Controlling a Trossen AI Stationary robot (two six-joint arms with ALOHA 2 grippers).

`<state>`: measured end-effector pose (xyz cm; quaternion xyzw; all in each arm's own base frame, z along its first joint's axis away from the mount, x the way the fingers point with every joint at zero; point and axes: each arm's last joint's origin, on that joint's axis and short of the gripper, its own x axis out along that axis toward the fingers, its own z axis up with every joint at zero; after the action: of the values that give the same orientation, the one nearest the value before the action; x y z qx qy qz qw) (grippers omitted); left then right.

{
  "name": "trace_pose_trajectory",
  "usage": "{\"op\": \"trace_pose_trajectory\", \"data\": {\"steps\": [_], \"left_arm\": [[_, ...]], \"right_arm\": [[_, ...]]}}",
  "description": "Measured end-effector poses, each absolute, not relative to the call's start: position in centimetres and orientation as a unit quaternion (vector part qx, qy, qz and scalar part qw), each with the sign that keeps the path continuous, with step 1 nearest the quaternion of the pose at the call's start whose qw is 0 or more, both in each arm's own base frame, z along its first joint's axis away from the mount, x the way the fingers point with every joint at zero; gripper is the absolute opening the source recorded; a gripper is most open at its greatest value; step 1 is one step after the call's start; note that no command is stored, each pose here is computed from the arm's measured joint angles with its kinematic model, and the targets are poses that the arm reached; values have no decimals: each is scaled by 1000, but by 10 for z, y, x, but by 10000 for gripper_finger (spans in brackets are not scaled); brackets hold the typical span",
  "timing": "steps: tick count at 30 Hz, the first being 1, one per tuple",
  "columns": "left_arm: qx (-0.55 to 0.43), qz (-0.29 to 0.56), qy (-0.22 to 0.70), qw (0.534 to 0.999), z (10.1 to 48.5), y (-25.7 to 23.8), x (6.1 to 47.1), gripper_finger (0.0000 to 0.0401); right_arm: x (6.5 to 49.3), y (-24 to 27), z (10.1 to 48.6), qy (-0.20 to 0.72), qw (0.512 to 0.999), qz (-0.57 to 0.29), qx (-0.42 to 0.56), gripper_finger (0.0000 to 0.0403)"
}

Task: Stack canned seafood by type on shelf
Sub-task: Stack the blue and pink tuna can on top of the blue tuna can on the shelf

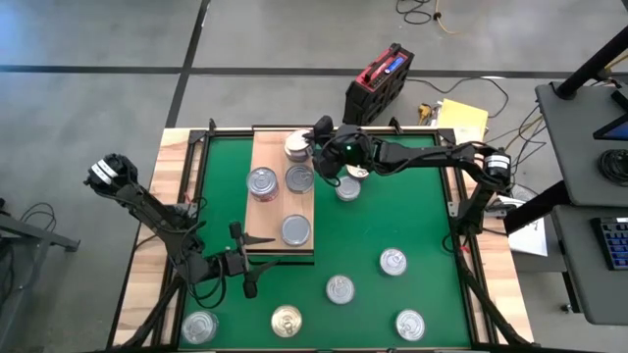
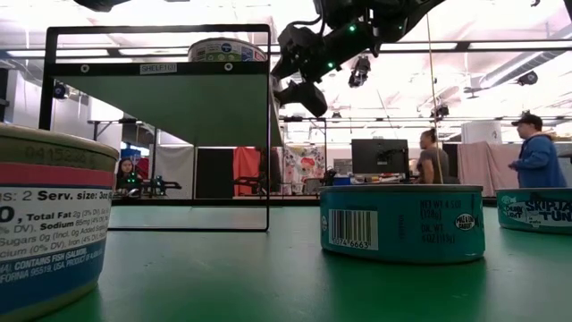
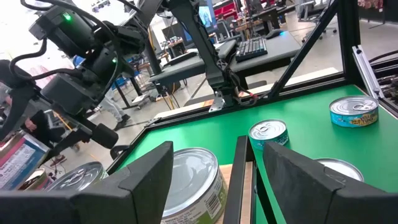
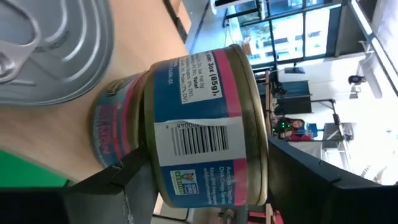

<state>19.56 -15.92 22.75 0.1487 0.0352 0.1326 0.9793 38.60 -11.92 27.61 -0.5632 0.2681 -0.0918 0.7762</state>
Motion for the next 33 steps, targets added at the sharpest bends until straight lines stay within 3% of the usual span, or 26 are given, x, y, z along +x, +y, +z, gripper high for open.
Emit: {"op": "trace_pose_trajectory", "data": {"steps": [13, 33], "left_arm": [[148, 133, 35, 979, 228, -159, 196, 233], [148, 137, 36, 979, 227, -157, 197, 233]], "right_arm": [[385, -119, 274, 277, 803, -106, -516, 289], [398, -123, 280, 278, 817, -113, -493, 272]]}}
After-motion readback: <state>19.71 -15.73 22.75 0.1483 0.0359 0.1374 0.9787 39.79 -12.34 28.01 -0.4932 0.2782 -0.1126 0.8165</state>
